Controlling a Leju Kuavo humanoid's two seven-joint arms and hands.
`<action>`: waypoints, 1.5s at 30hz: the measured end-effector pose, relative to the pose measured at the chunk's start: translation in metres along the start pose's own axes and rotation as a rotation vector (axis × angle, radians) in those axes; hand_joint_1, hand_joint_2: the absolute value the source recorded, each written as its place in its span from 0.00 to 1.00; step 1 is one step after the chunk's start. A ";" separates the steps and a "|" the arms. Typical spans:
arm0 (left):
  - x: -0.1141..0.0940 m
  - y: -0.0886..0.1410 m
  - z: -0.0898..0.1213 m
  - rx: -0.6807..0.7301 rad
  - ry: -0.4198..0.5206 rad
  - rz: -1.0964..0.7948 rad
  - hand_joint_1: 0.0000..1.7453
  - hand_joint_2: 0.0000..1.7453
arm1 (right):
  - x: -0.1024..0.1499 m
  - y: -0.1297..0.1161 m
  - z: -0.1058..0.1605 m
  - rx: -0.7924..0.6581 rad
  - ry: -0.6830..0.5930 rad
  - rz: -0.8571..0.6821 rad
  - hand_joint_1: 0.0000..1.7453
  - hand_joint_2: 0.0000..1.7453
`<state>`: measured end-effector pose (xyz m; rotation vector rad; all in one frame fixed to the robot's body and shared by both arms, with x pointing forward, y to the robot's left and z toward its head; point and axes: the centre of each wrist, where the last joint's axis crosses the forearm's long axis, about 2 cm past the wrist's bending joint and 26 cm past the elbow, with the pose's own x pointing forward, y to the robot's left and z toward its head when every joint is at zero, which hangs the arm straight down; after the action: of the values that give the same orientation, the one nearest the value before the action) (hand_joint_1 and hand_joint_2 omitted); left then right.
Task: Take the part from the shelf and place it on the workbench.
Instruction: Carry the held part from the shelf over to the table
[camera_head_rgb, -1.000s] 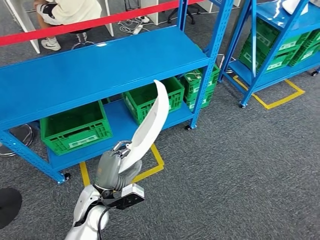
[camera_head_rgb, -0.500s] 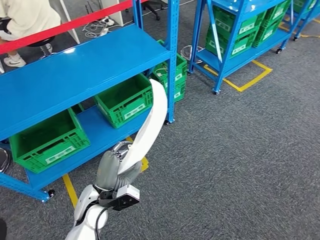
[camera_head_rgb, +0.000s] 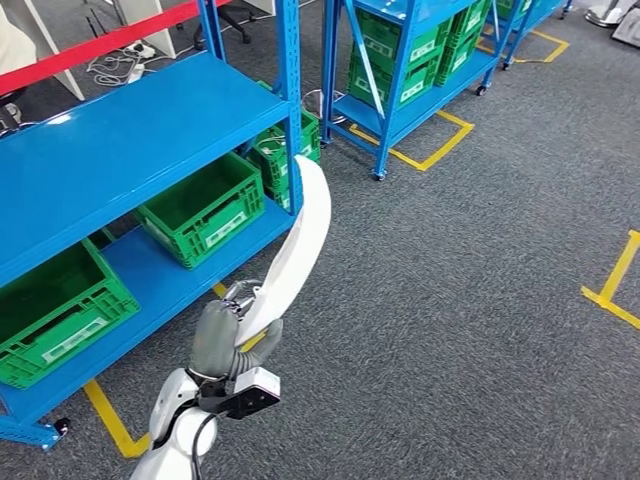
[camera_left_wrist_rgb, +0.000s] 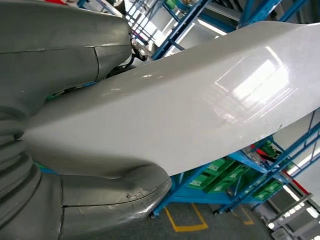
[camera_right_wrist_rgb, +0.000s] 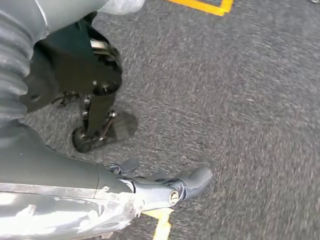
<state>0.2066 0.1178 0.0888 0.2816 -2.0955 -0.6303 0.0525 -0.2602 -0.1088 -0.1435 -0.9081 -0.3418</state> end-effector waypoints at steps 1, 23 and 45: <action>0.000 0.000 0.000 -0.001 0.001 0.000 1.00 1.00 | 0.001 0.000 -0.001 0.000 -0.002 -0.001 0.00 1.00; -0.002 -0.006 -0.002 -0.045 -0.018 0.056 1.00 1.00 | 0.001 -0.008 -0.002 -0.005 -0.003 0.030 0.00 1.00; -0.001 -0.008 -0.004 -0.050 -0.034 0.069 1.00 1.00 | 0.000 -0.013 -0.001 -0.015 -0.004 0.036 0.00 1.00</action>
<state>0.2102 0.1098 0.0855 0.1702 -2.1092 -0.6492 0.0483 -0.2723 -0.1098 -0.1740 -0.9058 -0.3145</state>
